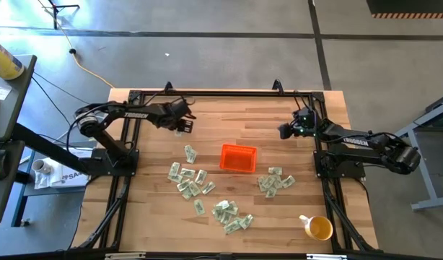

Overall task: Pick and place Stevia / Truvia into bins
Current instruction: Put the white stevia packet into the orange bin

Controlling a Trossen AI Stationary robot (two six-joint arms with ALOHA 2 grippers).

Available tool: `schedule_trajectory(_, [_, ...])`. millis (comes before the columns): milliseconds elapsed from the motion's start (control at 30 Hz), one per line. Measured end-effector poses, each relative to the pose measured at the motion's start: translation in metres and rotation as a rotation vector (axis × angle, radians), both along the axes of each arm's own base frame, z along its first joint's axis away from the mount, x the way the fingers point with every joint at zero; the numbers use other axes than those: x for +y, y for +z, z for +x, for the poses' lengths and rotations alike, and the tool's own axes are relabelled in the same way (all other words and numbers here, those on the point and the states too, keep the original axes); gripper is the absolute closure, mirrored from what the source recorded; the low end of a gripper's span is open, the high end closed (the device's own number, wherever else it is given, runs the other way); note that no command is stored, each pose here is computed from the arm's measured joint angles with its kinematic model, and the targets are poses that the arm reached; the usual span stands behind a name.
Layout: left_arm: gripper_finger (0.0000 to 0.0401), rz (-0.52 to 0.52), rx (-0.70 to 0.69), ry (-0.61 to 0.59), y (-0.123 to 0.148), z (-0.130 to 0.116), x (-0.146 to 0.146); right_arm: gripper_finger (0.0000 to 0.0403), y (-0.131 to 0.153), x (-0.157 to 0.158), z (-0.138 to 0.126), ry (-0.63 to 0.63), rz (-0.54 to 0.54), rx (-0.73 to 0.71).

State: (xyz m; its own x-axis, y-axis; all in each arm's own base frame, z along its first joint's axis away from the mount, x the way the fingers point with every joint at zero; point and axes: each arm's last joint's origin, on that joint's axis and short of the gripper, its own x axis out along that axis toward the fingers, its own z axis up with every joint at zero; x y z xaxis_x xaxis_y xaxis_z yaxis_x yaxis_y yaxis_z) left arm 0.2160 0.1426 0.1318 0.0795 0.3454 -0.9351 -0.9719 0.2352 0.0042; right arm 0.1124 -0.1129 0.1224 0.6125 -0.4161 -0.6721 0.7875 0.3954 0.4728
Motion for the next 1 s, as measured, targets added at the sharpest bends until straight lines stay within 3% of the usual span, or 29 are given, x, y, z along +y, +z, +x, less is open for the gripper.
schedule_trajectory(267, [0.0213, 0.014, 0.022, 0.006, -0.0012, 0.0022, -0.0054, 0.0194, -0.0022, 0.0015, -0.0014, 0.001, 0.021, 0.021])
schedule_trajectory(733, [0.0366, 0.005, -0.017, -0.008, -0.0017, 0.005, -0.005, 0.0194, -0.004, 0.0029, -0.0026, -0.021, 0.064, 0.024])
schedule_trajectory(1000, [0.0338, 0.003, -0.022, -0.009, -0.0019, 0.0052, -0.0049, 0.0194, -0.005, 0.0036, -0.0034, -0.024, 0.072, 0.037])
